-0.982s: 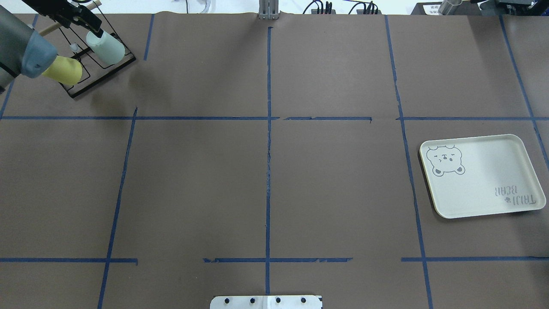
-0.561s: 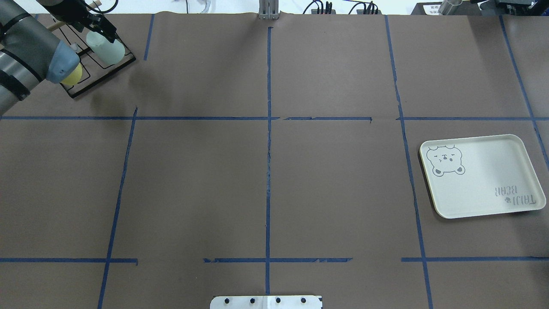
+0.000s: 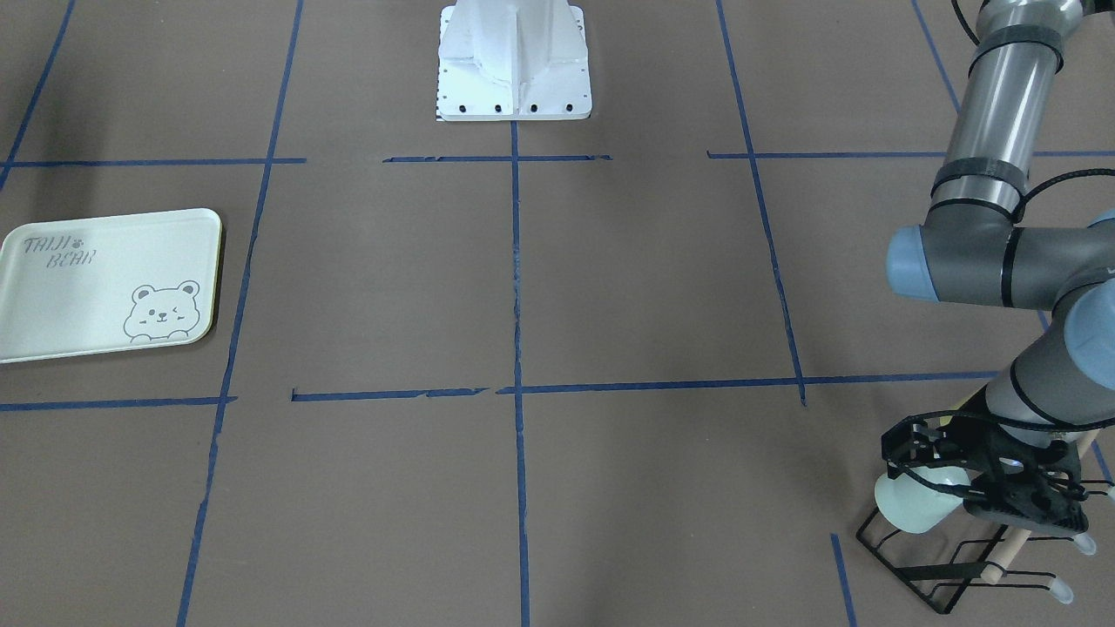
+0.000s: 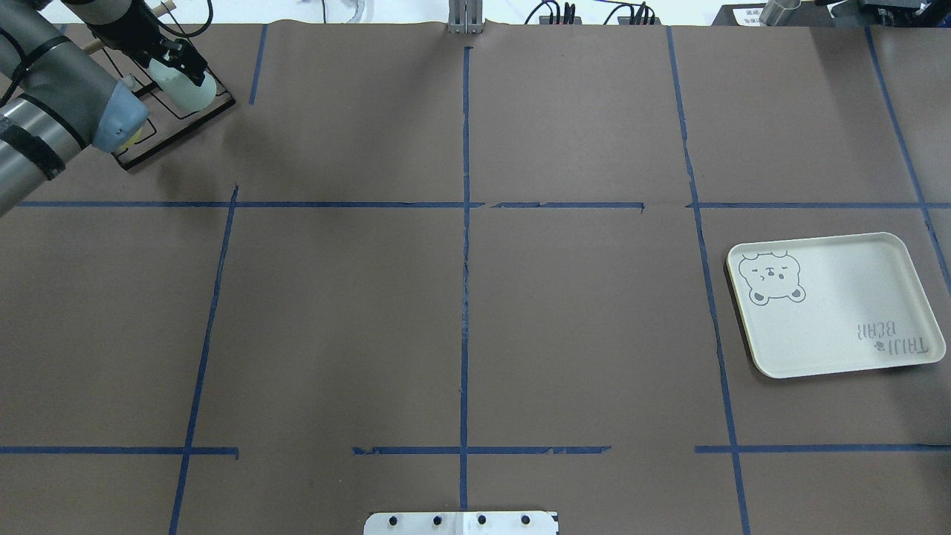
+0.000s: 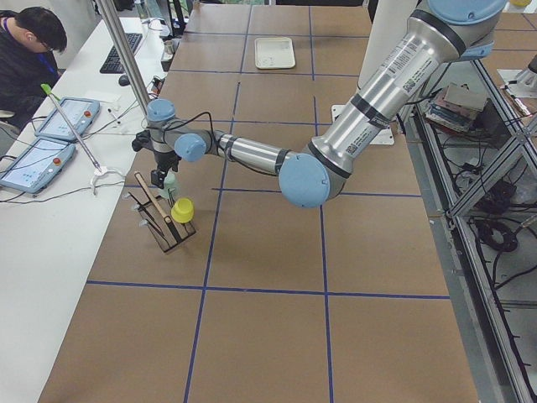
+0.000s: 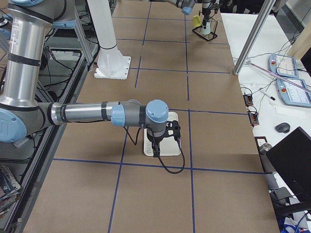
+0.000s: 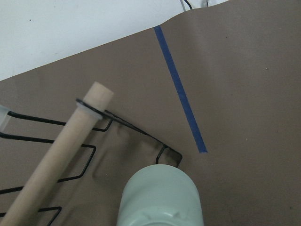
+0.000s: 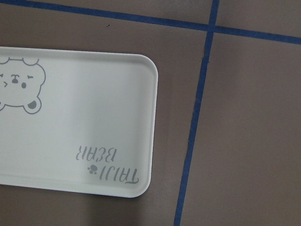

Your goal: Left arm grabs green cup and hands to right arm on tray

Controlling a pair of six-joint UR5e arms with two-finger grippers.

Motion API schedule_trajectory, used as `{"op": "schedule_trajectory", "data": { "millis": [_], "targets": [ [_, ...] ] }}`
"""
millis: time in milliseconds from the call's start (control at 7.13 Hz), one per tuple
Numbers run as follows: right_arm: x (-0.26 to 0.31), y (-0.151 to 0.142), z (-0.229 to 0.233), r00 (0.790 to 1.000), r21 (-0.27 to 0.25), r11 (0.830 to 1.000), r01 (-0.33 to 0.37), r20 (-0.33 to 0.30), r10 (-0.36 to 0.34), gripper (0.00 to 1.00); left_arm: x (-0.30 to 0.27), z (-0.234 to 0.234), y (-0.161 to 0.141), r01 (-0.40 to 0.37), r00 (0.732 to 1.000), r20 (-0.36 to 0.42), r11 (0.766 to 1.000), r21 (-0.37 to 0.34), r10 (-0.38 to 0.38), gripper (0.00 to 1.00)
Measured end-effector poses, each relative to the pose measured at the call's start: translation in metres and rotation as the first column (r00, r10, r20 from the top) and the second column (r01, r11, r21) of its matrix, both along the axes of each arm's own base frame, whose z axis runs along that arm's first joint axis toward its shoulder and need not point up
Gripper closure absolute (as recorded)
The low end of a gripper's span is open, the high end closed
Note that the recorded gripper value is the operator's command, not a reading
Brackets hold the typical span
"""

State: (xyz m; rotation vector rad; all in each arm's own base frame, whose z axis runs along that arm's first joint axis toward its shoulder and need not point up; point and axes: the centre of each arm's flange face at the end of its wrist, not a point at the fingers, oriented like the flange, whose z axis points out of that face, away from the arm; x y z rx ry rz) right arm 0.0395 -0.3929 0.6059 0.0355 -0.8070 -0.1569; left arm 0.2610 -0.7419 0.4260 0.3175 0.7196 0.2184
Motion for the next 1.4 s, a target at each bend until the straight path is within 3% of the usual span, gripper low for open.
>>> {"op": "schedule_trajectory", "data": {
  "millis": [140,280,841,1402],
  "targets": [
    [0.0,0.0,0.0,1.0,0.0,1.0,-0.001,0.0,0.001,0.0,0.001,0.002,0.0,-0.001,1.0,0.002,1.0,-0.003,0.001,0.76],
    [0.0,0.0,0.0,1.0,-0.001,1.0,-0.001,0.0,0.001,0.0,0.0,0.003,0.001,0.0,1.0,0.003,1.0,-0.006,0.0,0.81],
    [0.0,0.0,0.0,1.0,-0.001,1.0,0.0,0.0,0.0,0.0,-0.048,-0.034,0.005,0.034,0.998,-0.048,0.999,-0.014,-0.034,0.81],
    [-0.001,-0.001,-0.001,1.0,-0.001,1.0,-0.003,0.003,0.003,0.0,-0.111,-0.109,0.118,0.041,0.996,-0.075,0.998,-0.047,-0.045,0.8]
  ]
}}
